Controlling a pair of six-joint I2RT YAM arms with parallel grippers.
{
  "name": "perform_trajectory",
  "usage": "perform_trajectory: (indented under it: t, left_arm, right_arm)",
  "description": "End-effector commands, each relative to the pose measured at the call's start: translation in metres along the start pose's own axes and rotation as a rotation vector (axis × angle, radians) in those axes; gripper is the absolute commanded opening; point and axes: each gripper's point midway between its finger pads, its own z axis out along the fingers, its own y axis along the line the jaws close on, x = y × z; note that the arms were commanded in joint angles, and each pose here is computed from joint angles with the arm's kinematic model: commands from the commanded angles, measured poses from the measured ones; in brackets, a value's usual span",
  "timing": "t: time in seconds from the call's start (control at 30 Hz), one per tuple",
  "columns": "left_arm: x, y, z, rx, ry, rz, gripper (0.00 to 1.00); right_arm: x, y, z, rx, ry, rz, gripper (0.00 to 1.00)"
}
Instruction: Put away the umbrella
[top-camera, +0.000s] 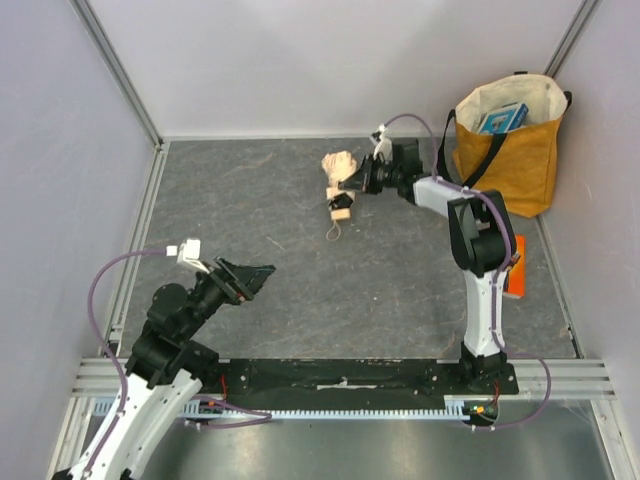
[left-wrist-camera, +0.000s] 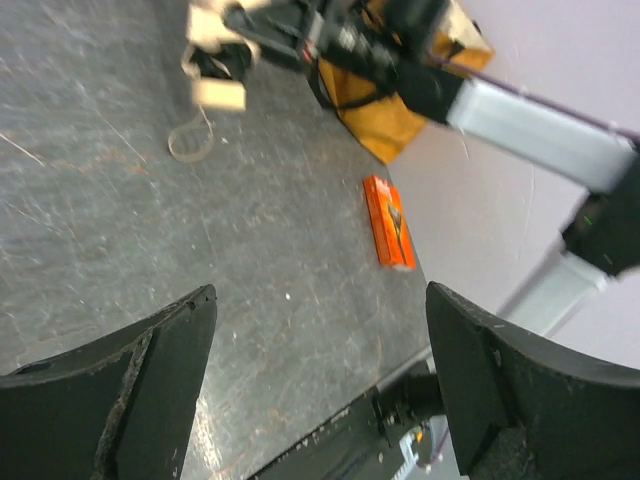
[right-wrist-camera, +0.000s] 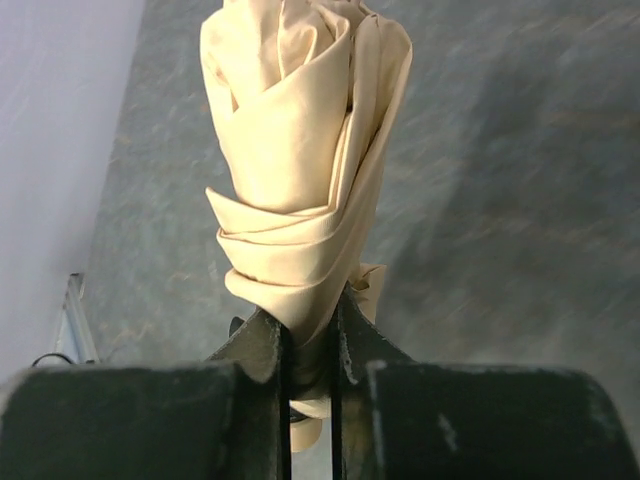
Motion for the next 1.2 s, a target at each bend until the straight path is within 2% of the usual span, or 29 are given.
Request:
perform_trajectory:
  t: [0.0,0.1,0.27,0.43,0.5,0.57,0.67,0.73,0.87,0.97,1.17]
  left_arm:
    - [0.016,-0.028,-0.007,0.126,0.129,0.041,0.89]
    - [0.016,-0.033,-0.010,0.143,0.137,0.032,0.89]
    - [0.010,-0.041,-0.012,0.158,0.131,0.039,0.89]
    - [0.001,-0.046,-0.013,0.147,0.118,0.071,0.89]
    - [-0.005,-0.049,-0.014,0.139,0.103,0.096,0.89]
    - [-0.013,-0.051,-0.015,0.122,0.077,0.119,0.89]
    - [-0.023,-0.054,-0.015,0.110,0.048,0.145,0.90]
    - [-0.026,-0.053,-0.014,0.104,0.032,0.161,0.91]
    - [-0.030,-0.046,-0.012,0.079,-0.006,0.152,0.92]
    - [-0.030,-0.046,-0.015,0.100,-0.027,0.142,0.93]
    - [-0.034,-0.045,-0.027,0.125,-0.096,0.128,0.95]
  right_arm:
    - [-0.021,-0.009,0.021,-0.097,0.094,0.001,0.16]
    - [-0.026,-0.032,0.032,-0.026,0.109,0.052,0.23]
    - [-0.040,-0.062,0.015,0.235,0.045,0.029,0.65]
    - [-0.063,-0.074,-0.043,0.550,0.015,-0.071,0.95]
    - [-0.070,-0.072,-0.082,0.700,-0.001,-0.103,0.97]
    - [-0.065,-0.063,-0.115,0.777,-0.017,-0.118,0.98]
    - [-0.048,-0.025,-0.152,0.815,-0.071,-0.186,0.98]
    - [-0.018,0.002,-0.168,0.820,-0.103,-0.243,0.98]
    - [0.048,0.059,-0.192,0.678,-0.170,-0.299,0.98]
    - [0.081,0.087,-0.215,0.529,-0.236,-0.261,0.98]
    - [0.101,0.116,-0.277,0.346,-0.468,-0.265,0.98]
